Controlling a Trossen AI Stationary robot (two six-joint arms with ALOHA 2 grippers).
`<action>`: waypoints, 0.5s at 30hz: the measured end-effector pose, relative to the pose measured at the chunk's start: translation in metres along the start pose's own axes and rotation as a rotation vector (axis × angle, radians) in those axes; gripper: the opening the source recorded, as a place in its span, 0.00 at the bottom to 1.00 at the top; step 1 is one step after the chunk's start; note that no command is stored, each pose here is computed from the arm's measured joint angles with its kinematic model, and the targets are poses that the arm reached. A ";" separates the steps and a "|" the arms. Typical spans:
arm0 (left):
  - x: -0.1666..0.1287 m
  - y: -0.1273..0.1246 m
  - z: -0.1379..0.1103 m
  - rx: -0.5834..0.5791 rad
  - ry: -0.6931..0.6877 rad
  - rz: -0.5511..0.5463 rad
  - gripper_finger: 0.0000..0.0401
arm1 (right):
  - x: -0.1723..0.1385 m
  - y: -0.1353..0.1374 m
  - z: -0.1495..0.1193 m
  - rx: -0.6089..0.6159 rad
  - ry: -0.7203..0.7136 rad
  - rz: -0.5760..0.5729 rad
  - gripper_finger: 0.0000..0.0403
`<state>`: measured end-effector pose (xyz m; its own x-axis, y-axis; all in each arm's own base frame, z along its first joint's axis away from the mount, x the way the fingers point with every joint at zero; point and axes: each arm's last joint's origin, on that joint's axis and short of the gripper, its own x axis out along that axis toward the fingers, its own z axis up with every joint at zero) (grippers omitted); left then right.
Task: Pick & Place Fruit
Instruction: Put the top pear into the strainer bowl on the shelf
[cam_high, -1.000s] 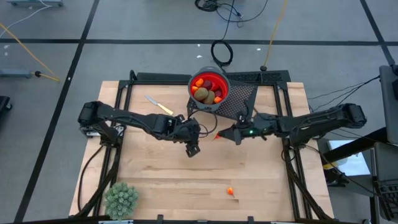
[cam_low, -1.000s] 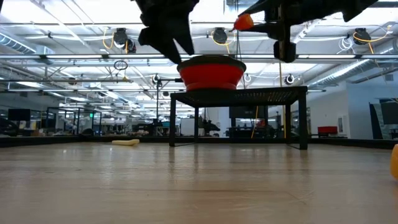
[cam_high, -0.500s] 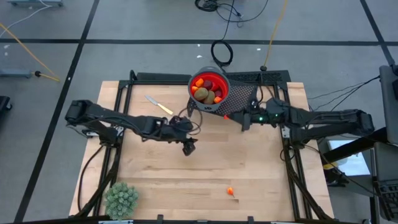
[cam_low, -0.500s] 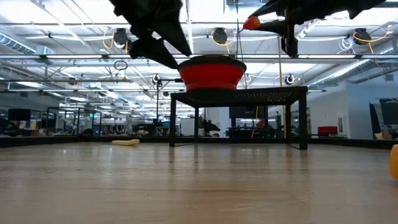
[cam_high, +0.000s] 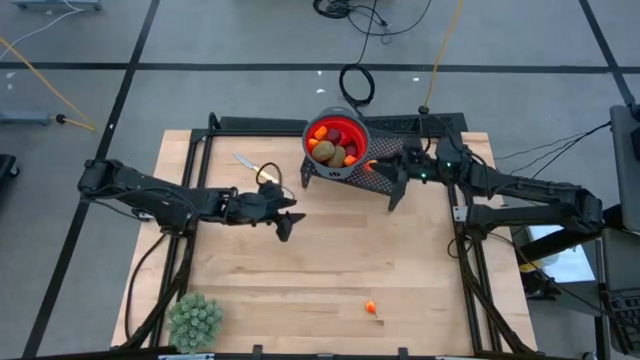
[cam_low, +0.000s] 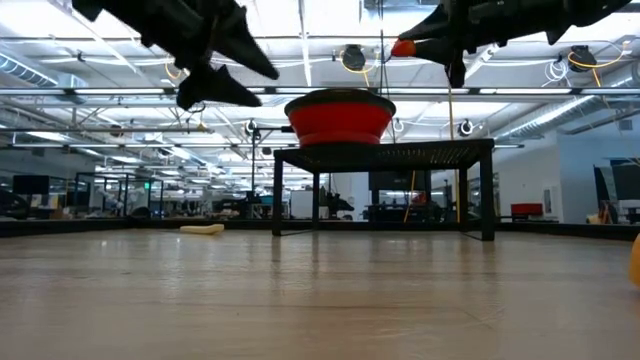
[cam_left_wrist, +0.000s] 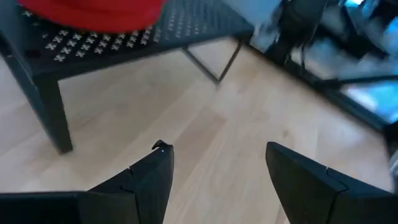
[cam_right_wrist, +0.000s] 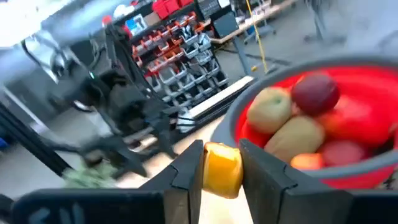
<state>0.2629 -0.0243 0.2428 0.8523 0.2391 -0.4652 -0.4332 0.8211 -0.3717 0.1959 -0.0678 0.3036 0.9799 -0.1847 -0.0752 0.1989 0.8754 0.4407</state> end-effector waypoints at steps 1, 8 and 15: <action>-0.002 0.004 -0.004 -0.010 -0.004 0.004 0.64 | 0.000 -0.001 0.002 -0.056 -0.009 0.011 0.21; -0.017 0.019 -0.014 -0.076 -0.110 -0.053 0.64 | 0.000 -0.002 0.012 -0.442 -0.104 0.032 0.21; -0.032 0.035 -0.024 -0.117 -0.225 -0.097 0.64 | 0.003 0.000 0.016 -0.689 -0.163 0.025 0.21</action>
<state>0.2134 -0.0161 0.2256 0.9296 0.2819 -0.2374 -0.3659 0.7833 -0.5027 0.1981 -0.0756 0.3173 0.9802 -0.1785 0.0860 0.1939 0.9537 -0.2300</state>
